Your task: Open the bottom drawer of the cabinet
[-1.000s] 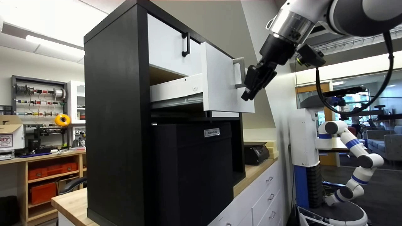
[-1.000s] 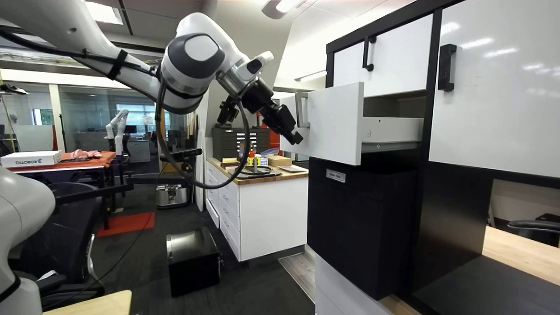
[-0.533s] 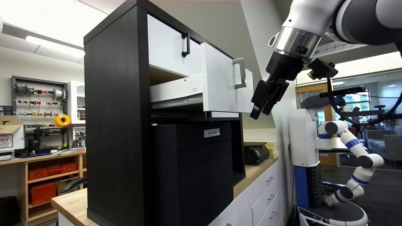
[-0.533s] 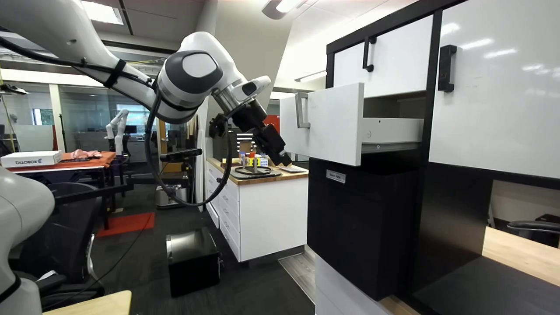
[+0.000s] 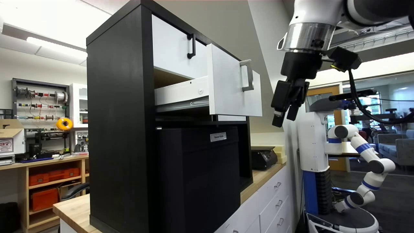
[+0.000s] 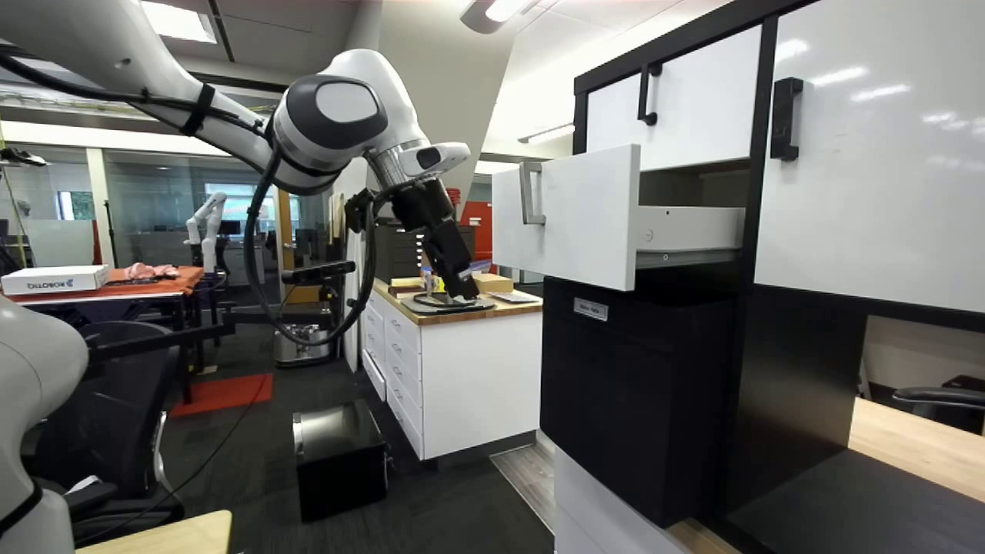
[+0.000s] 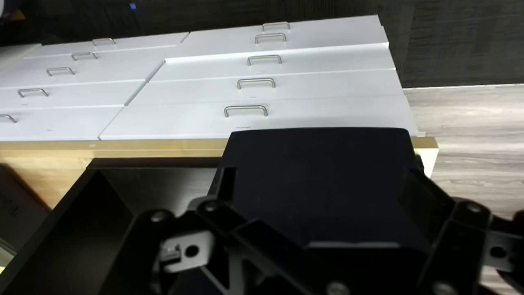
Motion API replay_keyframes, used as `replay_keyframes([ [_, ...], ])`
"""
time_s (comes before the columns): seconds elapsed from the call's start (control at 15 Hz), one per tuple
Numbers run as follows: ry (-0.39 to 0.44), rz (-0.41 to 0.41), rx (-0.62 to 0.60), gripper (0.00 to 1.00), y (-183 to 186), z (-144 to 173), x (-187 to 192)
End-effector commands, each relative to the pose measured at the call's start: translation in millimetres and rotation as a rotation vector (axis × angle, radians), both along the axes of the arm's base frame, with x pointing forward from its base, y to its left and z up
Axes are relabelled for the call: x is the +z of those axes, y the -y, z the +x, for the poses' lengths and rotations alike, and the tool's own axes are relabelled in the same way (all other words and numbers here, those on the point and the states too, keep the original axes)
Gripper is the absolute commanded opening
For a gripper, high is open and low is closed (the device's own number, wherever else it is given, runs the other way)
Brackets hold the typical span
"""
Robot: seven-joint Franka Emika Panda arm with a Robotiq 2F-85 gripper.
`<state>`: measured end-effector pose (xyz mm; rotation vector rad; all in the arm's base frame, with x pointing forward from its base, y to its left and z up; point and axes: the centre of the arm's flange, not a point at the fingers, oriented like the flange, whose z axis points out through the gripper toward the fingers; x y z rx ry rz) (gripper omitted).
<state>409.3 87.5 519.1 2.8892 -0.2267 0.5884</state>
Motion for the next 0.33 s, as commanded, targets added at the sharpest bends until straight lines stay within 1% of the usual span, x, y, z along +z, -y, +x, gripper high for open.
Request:
replay_keyframes([
  [0.0,-0.082,0.027,0.0,1.0,-5.0,-0.5,11.9],
  [0.07,-0.1,0.017,-0.014,1.0,-7.1,-0.4,12.1],
  [0.13,-0.056,0.007,-0.008,1.0,-4.9,-3.2,3.1],
  [0.27,-0.072,0.004,-0.011,1.0,-5.6,-3.4,4.5],
])
